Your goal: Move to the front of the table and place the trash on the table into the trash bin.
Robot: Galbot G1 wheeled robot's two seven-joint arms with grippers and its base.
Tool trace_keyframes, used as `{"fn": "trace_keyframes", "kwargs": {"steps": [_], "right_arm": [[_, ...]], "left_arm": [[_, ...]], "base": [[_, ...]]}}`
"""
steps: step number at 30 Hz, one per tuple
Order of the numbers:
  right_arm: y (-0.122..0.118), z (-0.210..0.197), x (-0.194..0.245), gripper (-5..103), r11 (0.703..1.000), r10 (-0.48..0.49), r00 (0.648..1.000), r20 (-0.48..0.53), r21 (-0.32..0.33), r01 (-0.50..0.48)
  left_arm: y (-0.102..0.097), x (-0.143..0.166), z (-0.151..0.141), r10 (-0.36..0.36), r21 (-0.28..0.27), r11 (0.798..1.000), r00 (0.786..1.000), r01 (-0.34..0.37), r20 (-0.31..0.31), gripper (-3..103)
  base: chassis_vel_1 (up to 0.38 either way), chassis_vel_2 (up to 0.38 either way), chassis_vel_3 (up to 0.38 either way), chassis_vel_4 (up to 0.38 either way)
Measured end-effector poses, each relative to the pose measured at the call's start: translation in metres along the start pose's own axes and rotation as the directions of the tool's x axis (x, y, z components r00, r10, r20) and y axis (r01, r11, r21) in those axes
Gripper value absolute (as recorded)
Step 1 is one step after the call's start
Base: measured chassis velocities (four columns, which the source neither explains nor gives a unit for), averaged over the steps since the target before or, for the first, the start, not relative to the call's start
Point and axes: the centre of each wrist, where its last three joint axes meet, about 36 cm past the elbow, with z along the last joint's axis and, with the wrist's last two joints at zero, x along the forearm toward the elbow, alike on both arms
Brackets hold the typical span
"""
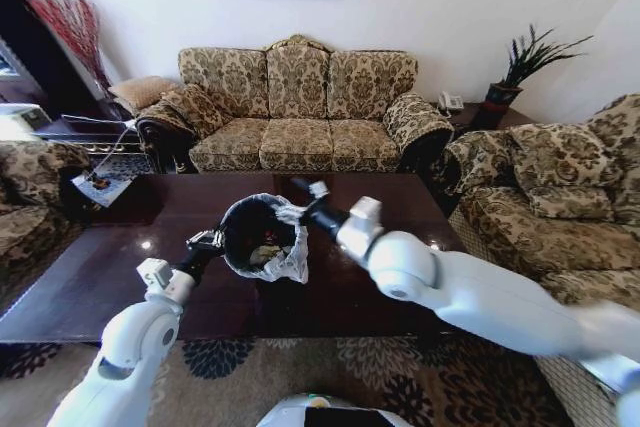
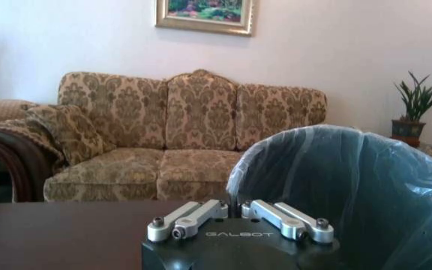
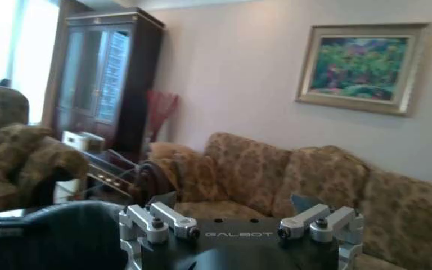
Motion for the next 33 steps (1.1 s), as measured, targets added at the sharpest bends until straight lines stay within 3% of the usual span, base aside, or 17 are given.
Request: {"fn": "trace_keyframes", "kwargs": {"steps": [4, 10, 24, 33], "right_arm": [[-0.005, 0.023, 0.019, 100, 0.993, 0.115, 0.993, 0.022, -0.006, -0.115], [0.008, 0.035, 0.040, 100, 0.985, 0.166, 0.986, -0.007, -0.047, -0.166], [0.018, 0.045, 0.059, 100, 0.981, 0.191, 0.980, -0.057, -0.033, -0.194], [0.017, 0.045, 0.056, 100, 0.982, 0.189, 0.979, -0.074, -0.007, -0.190]], "left_arm": [[-0.002, 0.002, -0.001, -0.008, 0.010, 1.000, 1.000, 0.008, 0.014, 3], [-0.005, 0.007, -0.005, -0.003, 0.005, 1.000, 1.000, 0.002, 0.023, 3], [-0.009, 0.010, -0.007, 0.001, 0.006, 1.000, 1.000, -0.001, 0.030, 3], [-0.008, 0.008, -0.011, 0.000, -0.001, 1.000, 0.999, 0.000, 0.039, 3]], "base": [[0.000, 0.000, 0.000, 0.000], [0.000, 0.000, 0.000, 0.000], [0.069, 0.064, -0.062, -0.077], [0.287, 0.181, -0.303, -0.147]]}}
